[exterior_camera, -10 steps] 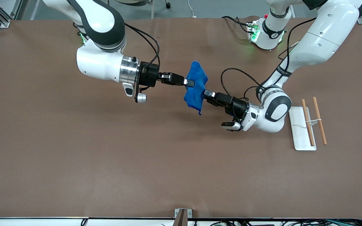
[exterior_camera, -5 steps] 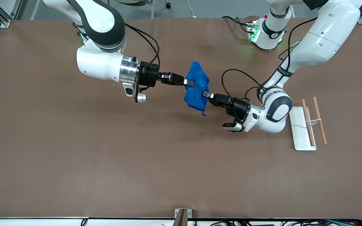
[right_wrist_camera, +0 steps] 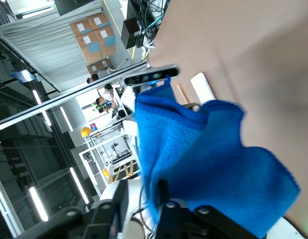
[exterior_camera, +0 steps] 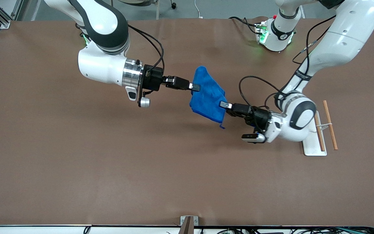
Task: Right arm passes towel to left arm to hang
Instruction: 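Open the right gripper and pull back while the left gripper carries towel, then carry the towel with the left gripper over the wooden dowels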
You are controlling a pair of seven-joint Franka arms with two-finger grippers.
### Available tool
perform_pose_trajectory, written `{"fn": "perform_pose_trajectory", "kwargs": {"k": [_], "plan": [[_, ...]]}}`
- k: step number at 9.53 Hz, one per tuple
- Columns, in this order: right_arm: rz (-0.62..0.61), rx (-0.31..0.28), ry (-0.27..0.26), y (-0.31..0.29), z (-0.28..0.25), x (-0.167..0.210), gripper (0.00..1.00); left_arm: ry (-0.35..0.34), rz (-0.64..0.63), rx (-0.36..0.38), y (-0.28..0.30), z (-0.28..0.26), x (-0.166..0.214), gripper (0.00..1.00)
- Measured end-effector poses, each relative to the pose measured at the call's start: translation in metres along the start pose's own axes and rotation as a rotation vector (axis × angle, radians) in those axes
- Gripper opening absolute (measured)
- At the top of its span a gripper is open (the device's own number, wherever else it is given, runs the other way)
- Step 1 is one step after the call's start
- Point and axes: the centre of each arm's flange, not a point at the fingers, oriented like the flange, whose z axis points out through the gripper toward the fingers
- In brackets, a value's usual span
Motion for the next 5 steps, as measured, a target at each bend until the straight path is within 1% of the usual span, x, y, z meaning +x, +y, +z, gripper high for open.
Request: {"fn": "perform_pose_trajectory", "kwargs": {"k": [1, 2, 3, 4, 5], "plan": [[-0.022, -0.029, 0.009, 0.004, -0.014, 0.015, 0.54, 0.007, -0.013, 0.071, 0.025, -0.02, -0.004, 0.03], [-0.062, -0.083, -0.013, 0.009, -0.034, 0.034, 0.67, 0.027, -0.039, 0.149, 0.048, -0.042, -0.007, 0.03], [-0.098, -0.154, -0.05, 0.017, -0.065, 0.06, 0.84, 0.06, -0.076, 0.227, 0.065, -0.064, -0.011, 0.03], [-0.125, -0.245, -0.079, 0.028, -0.109, 0.089, 0.98, 0.099, -0.117, 0.314, 0.077, -0.083, -0.016, 0.03], [-0.162, -0.38, -0.07, 0.039, -0.166, 0.119, 1.0, 0.143, -0.182, 0.431, 0.096, -0.099, -0.024, 0.03]]}}
